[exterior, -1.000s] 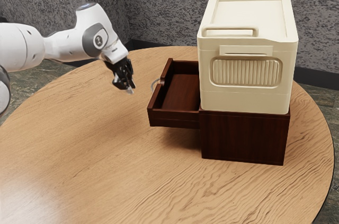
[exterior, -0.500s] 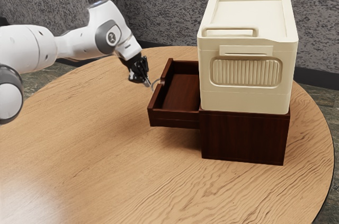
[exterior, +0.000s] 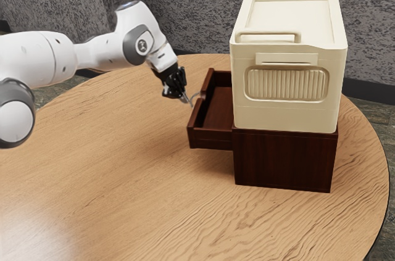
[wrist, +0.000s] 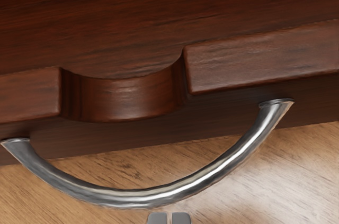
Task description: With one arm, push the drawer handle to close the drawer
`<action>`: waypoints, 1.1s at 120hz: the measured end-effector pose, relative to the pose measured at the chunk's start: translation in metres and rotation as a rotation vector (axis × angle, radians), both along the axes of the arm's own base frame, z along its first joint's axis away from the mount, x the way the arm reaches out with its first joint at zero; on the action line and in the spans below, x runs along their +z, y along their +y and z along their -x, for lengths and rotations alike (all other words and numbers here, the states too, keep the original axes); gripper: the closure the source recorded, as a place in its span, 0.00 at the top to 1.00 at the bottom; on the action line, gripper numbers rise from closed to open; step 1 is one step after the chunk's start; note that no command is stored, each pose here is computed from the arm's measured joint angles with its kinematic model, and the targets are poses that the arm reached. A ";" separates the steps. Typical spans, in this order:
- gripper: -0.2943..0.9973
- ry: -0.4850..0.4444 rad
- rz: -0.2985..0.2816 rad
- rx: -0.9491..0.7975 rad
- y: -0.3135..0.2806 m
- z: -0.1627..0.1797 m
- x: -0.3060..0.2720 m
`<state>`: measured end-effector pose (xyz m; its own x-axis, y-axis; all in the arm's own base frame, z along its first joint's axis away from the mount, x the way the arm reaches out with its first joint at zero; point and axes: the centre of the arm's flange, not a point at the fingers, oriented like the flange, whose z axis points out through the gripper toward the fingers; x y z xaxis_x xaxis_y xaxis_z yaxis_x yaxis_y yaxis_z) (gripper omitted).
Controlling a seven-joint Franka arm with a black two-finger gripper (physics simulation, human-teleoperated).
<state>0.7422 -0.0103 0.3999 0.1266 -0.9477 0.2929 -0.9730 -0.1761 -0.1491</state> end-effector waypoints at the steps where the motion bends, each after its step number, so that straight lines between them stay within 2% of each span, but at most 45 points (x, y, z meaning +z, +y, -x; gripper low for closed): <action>1: 0.17 -0.001 0.000 -0.002 -0.002 0.000 0.000; 58: 0.17 -0.034 0.023 -0.093 -0.090 -0.013 0.004; 107: 0.16 -0.036 0.037 -0.104 -0.115 -0.013 0.001; 116: 0.16 -0.040 0.021 -0.092 -0.108 -0.011 0.007; 124: 0.19 0.001 -0.034 -0.023 -0.059 0.024 0.027; 132: 0.30 0.004 -0.078 0.064 -0.018 0.101 0.089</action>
<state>0.6416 -0.0279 0.4886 0.1887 -0.9575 0.2180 -0.9607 -0.2260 -0.1613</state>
